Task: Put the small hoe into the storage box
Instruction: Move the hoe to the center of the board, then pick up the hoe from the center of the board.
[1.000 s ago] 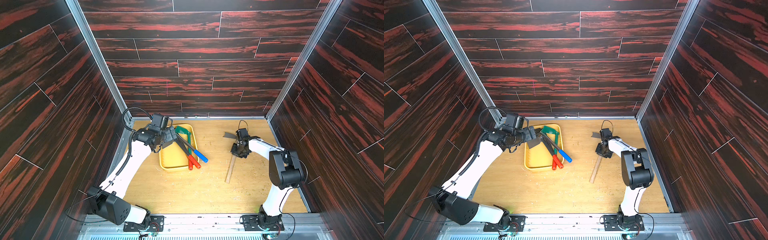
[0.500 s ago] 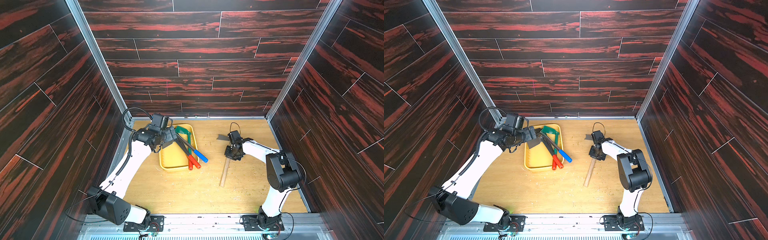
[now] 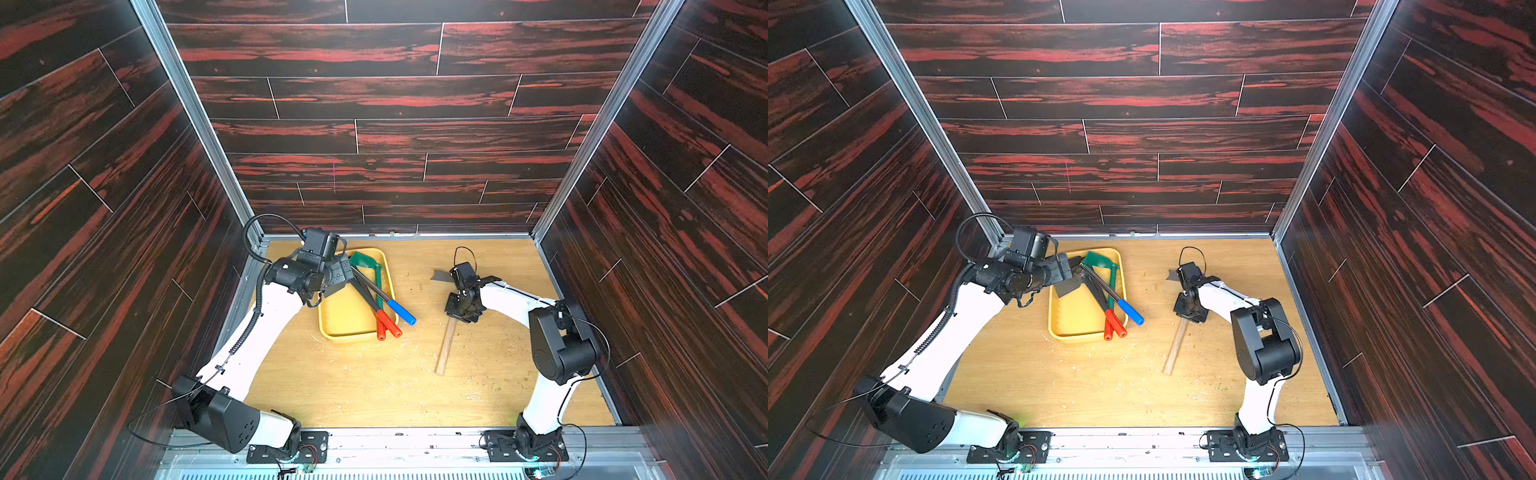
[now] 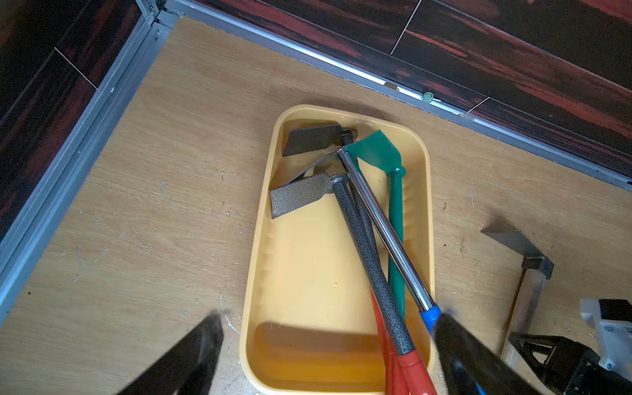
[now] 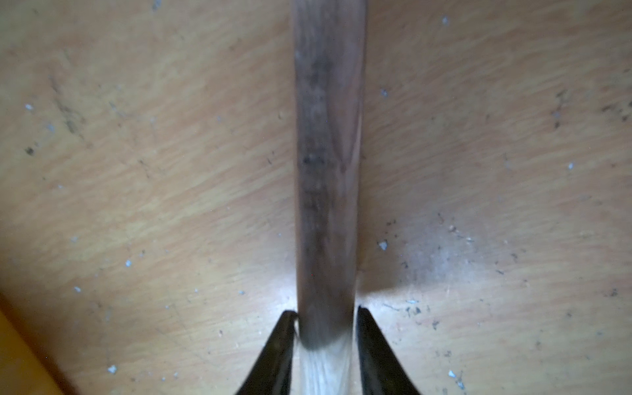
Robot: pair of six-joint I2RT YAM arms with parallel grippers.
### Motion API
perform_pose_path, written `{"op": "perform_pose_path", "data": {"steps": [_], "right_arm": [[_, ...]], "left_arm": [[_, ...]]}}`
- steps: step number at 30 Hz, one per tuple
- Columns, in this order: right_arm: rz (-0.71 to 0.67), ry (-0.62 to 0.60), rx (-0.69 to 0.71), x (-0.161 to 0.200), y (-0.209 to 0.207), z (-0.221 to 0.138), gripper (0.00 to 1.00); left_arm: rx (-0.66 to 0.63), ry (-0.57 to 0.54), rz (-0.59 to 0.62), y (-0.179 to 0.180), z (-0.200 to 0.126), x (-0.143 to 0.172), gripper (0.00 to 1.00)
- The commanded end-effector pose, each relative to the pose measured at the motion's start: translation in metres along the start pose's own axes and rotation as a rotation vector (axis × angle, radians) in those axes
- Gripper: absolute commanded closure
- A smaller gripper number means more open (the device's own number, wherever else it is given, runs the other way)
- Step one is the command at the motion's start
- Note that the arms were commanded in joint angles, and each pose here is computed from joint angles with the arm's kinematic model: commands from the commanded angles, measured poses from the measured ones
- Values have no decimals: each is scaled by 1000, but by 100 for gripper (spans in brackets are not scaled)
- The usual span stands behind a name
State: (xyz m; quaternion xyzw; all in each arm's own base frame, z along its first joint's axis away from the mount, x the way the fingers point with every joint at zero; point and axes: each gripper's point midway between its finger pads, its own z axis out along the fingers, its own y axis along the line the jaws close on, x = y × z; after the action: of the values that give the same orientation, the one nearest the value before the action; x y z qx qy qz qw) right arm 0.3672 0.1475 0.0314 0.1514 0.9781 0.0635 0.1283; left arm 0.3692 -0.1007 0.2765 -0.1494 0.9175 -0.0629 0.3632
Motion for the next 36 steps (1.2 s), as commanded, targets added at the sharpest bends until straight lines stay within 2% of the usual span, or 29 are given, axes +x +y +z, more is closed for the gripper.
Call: {"op": "perform_pose_path", "data": {"steps": [1, 9, 18, 29, 36], "right_arm": [[-9, -9, -4, -2, 4, -18, 63], [-20, -118, -43, -25, 12, -79, 57], [-29, -339, -89, -53, 5, -168, 57], [119, -437, -34, -61, -63, -213, 57], [177, -516, -18, -63, -85, -241, 59]], "left_arm": [[-14, -35, 37, -5, -14, -10, 1], [4, -35, 116, -37, -13, -15, 1], [70, 29, 255, -104, 5, -3, 2], [121, 64, 414, -186, 19, 25, 4], [158, 105, 470, -228, 30, 60, 8]]}}
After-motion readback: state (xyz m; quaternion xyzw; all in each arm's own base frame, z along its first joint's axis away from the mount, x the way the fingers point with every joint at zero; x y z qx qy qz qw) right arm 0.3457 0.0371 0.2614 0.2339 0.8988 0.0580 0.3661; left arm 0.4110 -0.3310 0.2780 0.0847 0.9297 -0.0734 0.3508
